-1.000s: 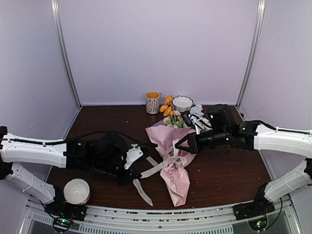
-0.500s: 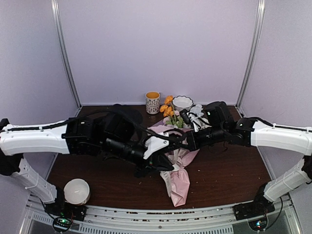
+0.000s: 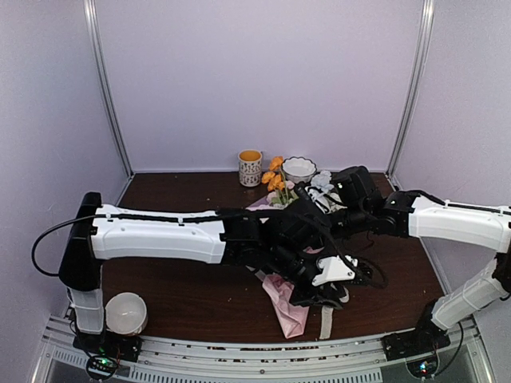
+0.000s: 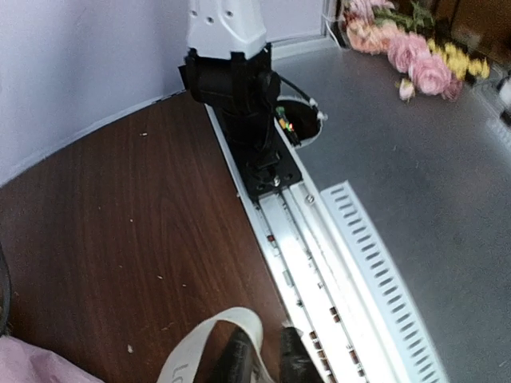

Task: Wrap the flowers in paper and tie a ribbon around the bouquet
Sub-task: Cross the half-tied ribbon over the folded bouquet.

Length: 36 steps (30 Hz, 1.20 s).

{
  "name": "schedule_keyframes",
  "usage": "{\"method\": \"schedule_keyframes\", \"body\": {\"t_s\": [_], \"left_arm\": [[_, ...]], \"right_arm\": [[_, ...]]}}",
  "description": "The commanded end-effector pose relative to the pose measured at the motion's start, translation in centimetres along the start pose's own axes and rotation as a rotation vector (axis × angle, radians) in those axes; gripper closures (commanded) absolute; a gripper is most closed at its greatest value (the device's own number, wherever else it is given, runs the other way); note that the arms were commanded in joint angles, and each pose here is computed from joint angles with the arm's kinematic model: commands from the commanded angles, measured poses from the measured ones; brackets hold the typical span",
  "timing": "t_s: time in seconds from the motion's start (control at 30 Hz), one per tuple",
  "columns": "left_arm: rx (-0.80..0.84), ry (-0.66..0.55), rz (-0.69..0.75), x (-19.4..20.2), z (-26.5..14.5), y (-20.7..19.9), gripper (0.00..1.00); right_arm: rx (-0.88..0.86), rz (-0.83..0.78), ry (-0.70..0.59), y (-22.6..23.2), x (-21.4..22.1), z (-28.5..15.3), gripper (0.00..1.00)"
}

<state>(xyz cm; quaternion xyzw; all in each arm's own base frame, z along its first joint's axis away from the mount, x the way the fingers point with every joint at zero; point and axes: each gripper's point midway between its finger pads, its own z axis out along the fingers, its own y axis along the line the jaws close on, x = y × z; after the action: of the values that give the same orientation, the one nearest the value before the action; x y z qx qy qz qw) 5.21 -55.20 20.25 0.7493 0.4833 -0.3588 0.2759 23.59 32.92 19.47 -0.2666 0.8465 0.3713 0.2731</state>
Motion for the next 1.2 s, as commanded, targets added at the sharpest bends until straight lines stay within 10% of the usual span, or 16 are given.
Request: {"method": "schedule_keyframes", "body": {"t_s": [0.0, 0.13, 0.4, 0.7, 1.17], "left_arm": [[-0.109, -0.032, 0.139, -1.8, 0.7, 1.6, 0.57], [-0.326, 0.010, 0.178, -1.7, -0.8, 4.1, 0.36], [-0.676, -0.181, 0.128, -3.6, -9.6, 5.9, 0.27], [-0.778, -0.563, -0.301, 4.5, -19.8, 7.4, 0.39], [-0.731, -0.479, -0.382, 10.2, -13.7, 10.0, 0.13]], "right_arm": [[-0.012, -0.029, 0.003, 0.5, -0.5, -0.5, 1.00], [-0.010, -0.026, 0.018, 0.3, -0.2, -0.3, 1.00], [-0.031, -0.007, -0.012, 1.0, -1.4, -0.5, 1.00], [-0.091, 0.061, -0.063, 2.0, -2.1, -0.4, 1.00], [-0.167, 0.098, -0.073, 4.1, -2.2, 1.5, 1.00]]}}
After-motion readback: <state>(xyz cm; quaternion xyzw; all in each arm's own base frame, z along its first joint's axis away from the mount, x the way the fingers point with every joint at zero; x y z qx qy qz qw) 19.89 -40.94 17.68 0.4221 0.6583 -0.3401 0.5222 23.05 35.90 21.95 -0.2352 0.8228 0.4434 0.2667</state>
